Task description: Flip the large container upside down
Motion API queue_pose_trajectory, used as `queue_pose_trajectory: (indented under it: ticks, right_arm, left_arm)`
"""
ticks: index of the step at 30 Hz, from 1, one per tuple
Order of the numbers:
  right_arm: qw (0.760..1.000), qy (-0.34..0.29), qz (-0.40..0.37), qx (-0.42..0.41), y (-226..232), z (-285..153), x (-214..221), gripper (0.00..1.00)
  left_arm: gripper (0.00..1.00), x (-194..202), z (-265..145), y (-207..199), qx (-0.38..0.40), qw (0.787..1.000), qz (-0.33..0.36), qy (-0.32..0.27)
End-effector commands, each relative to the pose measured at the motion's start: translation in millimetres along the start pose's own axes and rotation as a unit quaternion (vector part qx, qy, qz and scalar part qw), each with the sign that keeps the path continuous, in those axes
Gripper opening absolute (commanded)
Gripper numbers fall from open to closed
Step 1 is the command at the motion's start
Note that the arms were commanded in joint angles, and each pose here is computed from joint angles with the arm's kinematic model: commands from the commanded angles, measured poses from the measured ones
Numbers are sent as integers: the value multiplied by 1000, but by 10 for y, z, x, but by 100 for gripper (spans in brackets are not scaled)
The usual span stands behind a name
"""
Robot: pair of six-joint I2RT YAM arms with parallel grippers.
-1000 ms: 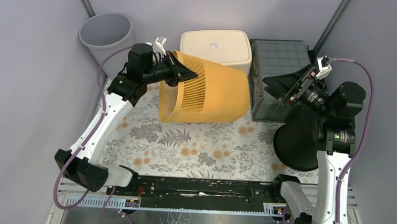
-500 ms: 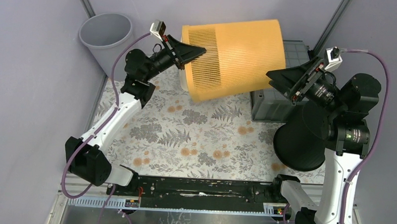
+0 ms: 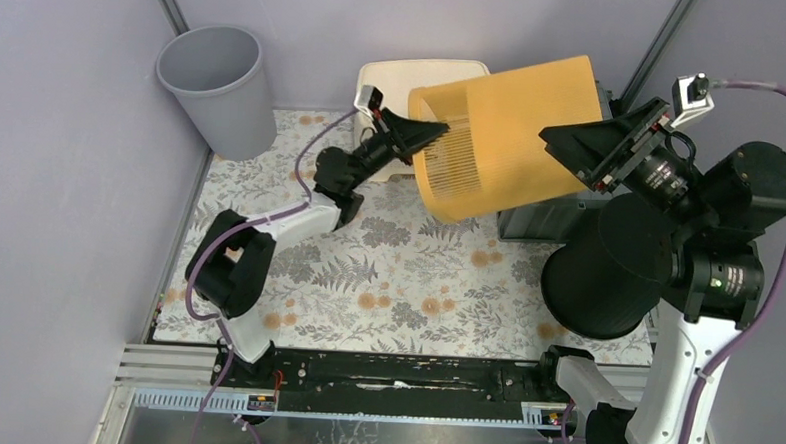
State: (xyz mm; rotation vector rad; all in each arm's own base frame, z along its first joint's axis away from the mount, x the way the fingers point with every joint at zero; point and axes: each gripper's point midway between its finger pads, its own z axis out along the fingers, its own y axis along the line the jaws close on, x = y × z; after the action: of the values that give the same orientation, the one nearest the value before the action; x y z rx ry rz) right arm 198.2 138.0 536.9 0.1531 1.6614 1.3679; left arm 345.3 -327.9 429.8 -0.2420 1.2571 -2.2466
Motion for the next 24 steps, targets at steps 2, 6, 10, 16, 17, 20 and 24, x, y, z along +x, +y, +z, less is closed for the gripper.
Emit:
queue_pose_trajectory:
  ticks: [2,6,10,16,17,20,24]
  right_arm:
    - [1000,6,-20,-11,143,-75,57,89]
    - [1000,11,-16,-7,86,-74,96,89]
    - [1000,14,-12,-3,33,-64,113,89]
    - [1000,15,-6,5,-73,-52,146,89]
    - [1000,15,-6,7,-86,-53,152,89]
    - [1000,17,-2,11,-141,-43,166,89]
    - [1000,18,-1,13,-168,-32,165,89]
  left_arm:
    - [0,204,-179,-794,179,983,34,-37]
    - [0,281,-301,-583,151,986,30,-58]
    - [0,292,-407,-287,115,990,18,-85]
    - [0,278,-443,88,77,993,12,-93]
    - [0,290,-433,124,75,993,14,-88]
    - [0,306,-370,237,69,995,3,-71]
    - [10,333,-385,367,54,997,-15,-61]
